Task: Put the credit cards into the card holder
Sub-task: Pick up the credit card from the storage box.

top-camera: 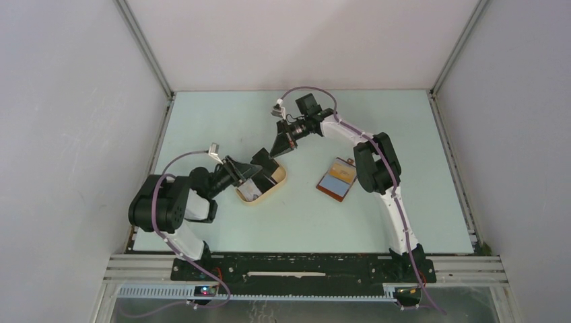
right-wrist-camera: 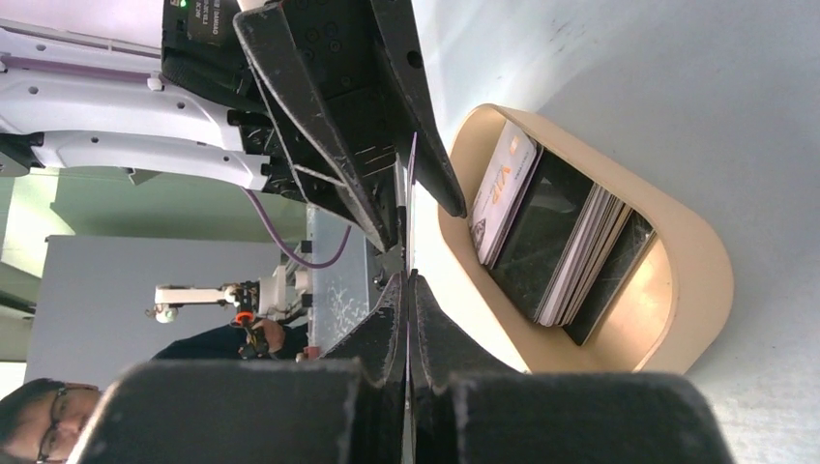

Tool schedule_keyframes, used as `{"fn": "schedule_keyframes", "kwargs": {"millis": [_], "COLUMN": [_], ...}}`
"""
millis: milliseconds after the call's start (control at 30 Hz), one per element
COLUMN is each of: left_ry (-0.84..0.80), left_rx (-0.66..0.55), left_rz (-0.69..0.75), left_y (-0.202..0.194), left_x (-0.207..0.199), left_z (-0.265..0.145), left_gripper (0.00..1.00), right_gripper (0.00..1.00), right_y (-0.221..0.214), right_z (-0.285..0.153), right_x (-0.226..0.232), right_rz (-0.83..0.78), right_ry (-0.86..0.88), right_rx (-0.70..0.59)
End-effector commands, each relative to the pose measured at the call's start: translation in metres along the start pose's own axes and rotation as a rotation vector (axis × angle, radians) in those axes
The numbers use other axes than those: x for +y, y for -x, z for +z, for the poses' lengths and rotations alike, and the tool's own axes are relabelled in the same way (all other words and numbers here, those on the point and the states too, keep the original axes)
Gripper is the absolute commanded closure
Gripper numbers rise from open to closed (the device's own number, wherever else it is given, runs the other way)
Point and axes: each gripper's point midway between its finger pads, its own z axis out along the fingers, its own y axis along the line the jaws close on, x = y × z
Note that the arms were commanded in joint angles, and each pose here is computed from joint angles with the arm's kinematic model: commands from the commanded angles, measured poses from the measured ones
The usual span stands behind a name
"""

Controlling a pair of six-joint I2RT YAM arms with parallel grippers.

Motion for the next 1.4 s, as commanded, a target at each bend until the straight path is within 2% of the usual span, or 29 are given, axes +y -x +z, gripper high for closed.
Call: {"fn": "schedule_keyframes", "kwargs": {"millis": [0,267,500,633,800,1267,1367], "left_ry": [-0.075,-0.14,-0.159,-0.165,-0.144,-0.093,-0.085], "left_rx": [-0.023,0.016,0.04,0.049,0.068,0.094,0.097], "left_rz": [0.056,0.062,0.071,0.084,0.031,-0.051,-0.06], "left_y": [0.018,0.016,0.012,0.01,0.006,0.001,0.001], "left_x": [-0.017,-0.027,-0.025,-0.026,-0.017,0.01,0.014], "left_z": [0.013,0.019,0.021,0.019,0.021,0.025,0.026], "left_gripper": [0.58,0.71,1.0,1.0,1.0,1.0,1.0], "right_gripper": [1.0,1.0,1.0,0.97,0.92,0.87,0.84], "right_y": [0.01,0.008,0.008,0.009,0.01,0.009,0.007], "right_z": [-0.009,-0.007,-0.007,-0.008,-0.007,-0.011,-0.008], "right_x": [0.038,0.038,0.039,0.04,0.039,-0.009,-0.012], "right_rz": [-0.052,-0.027,-0.025,-0.027,-0.034,0.007,0.018], "right_ry": [0.056,0.08,0.089,0.095,0.093,0.067,0.081], "right_rx": [-0.014,-0.004,-0.001,-0.002,-0.003,-0.003,0.005]}}
